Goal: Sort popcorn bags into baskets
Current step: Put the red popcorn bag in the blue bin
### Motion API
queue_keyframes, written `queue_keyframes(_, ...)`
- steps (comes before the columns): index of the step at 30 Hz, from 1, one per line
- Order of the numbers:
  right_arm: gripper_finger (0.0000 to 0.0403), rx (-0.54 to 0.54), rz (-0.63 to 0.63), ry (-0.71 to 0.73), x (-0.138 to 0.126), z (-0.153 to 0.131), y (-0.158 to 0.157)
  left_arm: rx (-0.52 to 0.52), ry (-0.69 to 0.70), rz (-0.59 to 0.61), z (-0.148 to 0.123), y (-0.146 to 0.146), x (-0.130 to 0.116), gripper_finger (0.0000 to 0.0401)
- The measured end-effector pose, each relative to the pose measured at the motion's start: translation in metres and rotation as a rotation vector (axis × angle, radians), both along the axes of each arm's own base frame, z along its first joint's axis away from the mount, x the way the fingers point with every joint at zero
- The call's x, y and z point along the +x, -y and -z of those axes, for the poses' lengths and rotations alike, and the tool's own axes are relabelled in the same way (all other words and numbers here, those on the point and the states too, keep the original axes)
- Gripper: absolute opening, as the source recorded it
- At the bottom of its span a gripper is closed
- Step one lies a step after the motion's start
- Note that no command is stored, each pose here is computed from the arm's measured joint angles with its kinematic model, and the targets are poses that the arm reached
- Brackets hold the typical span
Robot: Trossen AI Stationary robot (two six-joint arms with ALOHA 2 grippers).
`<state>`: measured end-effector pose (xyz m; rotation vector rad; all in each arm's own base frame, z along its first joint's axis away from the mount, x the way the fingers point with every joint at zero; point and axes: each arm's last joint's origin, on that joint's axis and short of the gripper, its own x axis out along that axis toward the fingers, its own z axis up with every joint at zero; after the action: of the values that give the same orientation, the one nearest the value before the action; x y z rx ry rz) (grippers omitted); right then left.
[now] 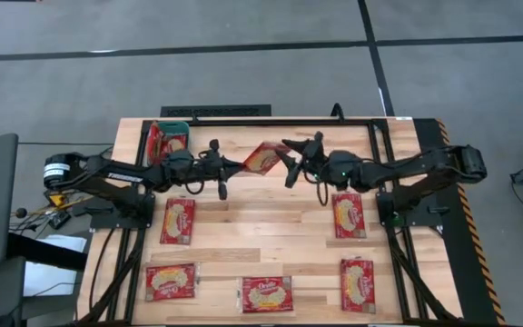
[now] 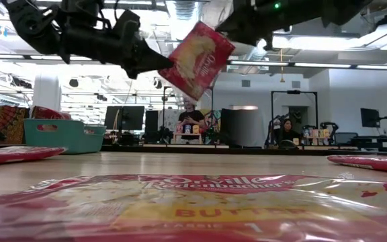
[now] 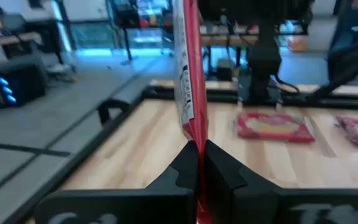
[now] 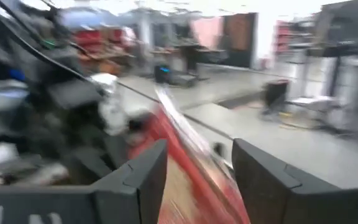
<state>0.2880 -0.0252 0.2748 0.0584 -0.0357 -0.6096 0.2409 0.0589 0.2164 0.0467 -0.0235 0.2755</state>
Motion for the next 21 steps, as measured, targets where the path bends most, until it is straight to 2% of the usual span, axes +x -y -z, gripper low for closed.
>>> queue_keyframes(2, 0.0213, 0.022, 0.039, -0.04, -0.001, 0.005, -0.003, 0.017, 0.026, -0.02, -0.004, 0.001, -0.006, 0.0)
queue_keyframes(6, 0.0213, 0.104, 0.018, -0.056, 0.008, 0.023, -0.003, 0.041, 0.12, -0.03, -0.012, 0.003, -0.017, 0.0)
queue_keyframes(13, 0.021, 0.11, -0.049, 0.015, 0.013, 0.039, -0.015, 0.037, 0.154, -0.145, -0.009, 0.004, -0.033, 0.0)
queue_keyframes(18, 0.0212, 0.083, -0.005, -0.003, 0.007, 0.041, -0.03, 0.033, 0.178, -0.202, -0.007, 0.005, -0.046, 0.0)
queue_keyframes(21, 0.0211, 0.153, -0.017, 0.053, 0.006, 0.043, -0.031, 0.032, 0.213, -0.211, -0.011, 0.006, -0.051, 0.0)
